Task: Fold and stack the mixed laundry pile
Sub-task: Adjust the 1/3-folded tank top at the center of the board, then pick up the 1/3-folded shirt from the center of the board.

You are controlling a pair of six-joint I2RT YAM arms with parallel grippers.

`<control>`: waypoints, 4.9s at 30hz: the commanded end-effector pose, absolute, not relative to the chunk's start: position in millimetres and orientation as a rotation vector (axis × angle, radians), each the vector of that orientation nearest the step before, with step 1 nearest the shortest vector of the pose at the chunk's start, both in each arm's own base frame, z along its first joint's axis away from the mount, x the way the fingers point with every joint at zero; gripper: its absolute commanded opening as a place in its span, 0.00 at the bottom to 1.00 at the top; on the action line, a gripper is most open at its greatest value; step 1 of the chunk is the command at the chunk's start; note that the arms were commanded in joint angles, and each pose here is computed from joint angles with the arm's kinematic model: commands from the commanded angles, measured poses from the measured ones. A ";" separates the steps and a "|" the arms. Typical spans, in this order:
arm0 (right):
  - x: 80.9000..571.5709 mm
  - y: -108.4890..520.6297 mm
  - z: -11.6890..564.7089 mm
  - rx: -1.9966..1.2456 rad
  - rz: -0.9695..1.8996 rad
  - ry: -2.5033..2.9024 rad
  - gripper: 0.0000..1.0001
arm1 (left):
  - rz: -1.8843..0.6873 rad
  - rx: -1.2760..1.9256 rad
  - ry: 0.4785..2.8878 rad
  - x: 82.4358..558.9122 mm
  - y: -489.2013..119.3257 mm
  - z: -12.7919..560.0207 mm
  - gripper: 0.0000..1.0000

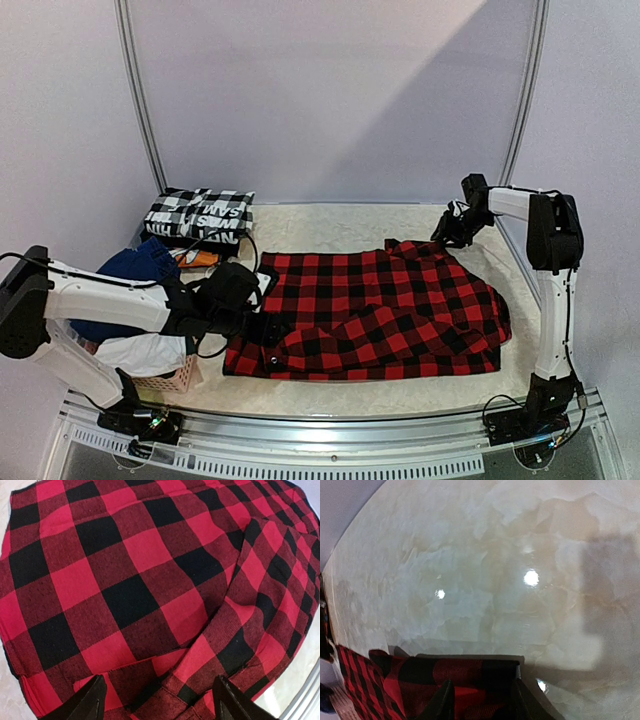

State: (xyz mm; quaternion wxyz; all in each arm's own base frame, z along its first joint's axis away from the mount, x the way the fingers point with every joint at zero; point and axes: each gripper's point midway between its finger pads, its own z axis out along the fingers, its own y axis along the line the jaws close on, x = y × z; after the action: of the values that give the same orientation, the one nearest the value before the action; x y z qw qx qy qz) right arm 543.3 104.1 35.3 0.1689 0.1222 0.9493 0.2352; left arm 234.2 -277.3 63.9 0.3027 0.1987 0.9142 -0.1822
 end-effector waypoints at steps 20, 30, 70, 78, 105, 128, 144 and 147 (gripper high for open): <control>427.7 200.0 125.0 -0.078 0.707 2.597 0.00 | -0.537 0.528 2.322 217.8 -276.0 100.7 0.72; 302.4 263.0 91.4 -0.310 0.754 2.629 0.01 | -0.539 0.532 2.299 213.8 -273.7 110.5 0.71; 348.8 159.3 79.7 0.319 0.786 2.520 0.71 | -0.699 0.854 2.156 280.3 -510.2 111.3 0.64; 335.1 144.3 46.0 0.387 0.785 2.573 0.71 | -0.677 0.906 2.224 284.0 -528.0 56.8 0.63; 358.1 160.2 49.9 0.355 0.911 2.468 0.20 | -0.618 0.900 2.316 277.9 -514.0 5.3 0.59; 357.1 207.6 172.5 -0.093 0.884 2.327 0.00 | -0.635 0.882 2.272 281.9 -515.6 29.7 0.58; 289.6 303.1 159.4 -0.628 0.826 2.358 0.00 | -0.465 0.672 2.243 284.9 -422.4 82.8 0.59; 258.9 314.5 142.2 -0.751 0.823 2.384 0.00 | -0.392 0.605 2.263 279.4 -381.6 79.4 0.59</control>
State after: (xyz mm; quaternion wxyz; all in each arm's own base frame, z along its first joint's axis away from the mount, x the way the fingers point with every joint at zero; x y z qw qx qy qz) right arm 295.8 301.6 166.2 0.2879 -0.2165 0.8769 0.3183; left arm 275.0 -430.7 80.1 0.3534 0.2832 0.8694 -0.1974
